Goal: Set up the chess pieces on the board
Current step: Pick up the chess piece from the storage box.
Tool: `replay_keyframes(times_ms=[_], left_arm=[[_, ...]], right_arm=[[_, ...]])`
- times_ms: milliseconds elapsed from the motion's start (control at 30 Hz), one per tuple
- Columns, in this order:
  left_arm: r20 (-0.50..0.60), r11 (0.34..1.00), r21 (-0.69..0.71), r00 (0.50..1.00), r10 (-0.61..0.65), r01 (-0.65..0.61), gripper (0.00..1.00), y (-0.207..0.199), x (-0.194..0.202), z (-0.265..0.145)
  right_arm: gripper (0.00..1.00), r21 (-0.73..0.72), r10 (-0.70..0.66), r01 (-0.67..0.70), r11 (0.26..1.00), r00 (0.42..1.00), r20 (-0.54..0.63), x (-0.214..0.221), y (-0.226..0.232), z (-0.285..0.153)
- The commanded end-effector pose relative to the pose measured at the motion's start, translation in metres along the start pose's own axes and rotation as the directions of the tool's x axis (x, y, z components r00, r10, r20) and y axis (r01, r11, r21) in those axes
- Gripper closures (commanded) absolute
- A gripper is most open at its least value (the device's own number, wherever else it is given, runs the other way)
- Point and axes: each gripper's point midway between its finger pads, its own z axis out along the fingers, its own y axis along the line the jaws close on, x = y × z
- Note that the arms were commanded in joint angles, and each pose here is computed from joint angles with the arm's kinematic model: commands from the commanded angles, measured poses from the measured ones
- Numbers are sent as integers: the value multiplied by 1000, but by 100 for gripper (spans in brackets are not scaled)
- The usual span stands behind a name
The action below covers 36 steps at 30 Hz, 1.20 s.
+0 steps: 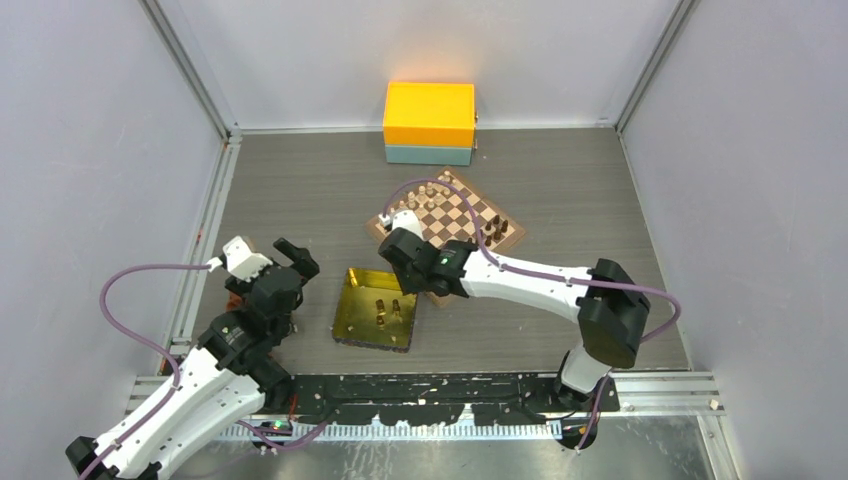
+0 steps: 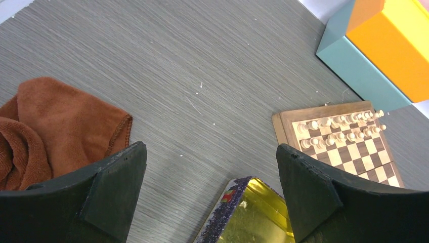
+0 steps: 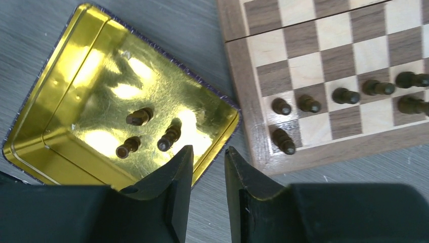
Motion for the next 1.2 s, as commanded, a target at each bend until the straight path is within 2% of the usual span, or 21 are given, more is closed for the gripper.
replay_keyframes(times_ms=[0, 433, 1167], left_arm=[[21, 1000, 5, 1000, -23, 22, 0, -2, -6, -1], [22, 1000, 8, 1000, -22, 22, 0, -4, -6, 0], [24, 1000, 6, 1000, -19, 19, 0, -3, -6, 0]], right_arm=[[65, -63, 8, -5, 998, 999, 51, -17, 27, -1], [65, -117, -30, 31, 993, 1000, 9, 3, 59, 11], [65, -130, -51, 46, 990, 998, -33, 19, 67, 25]])
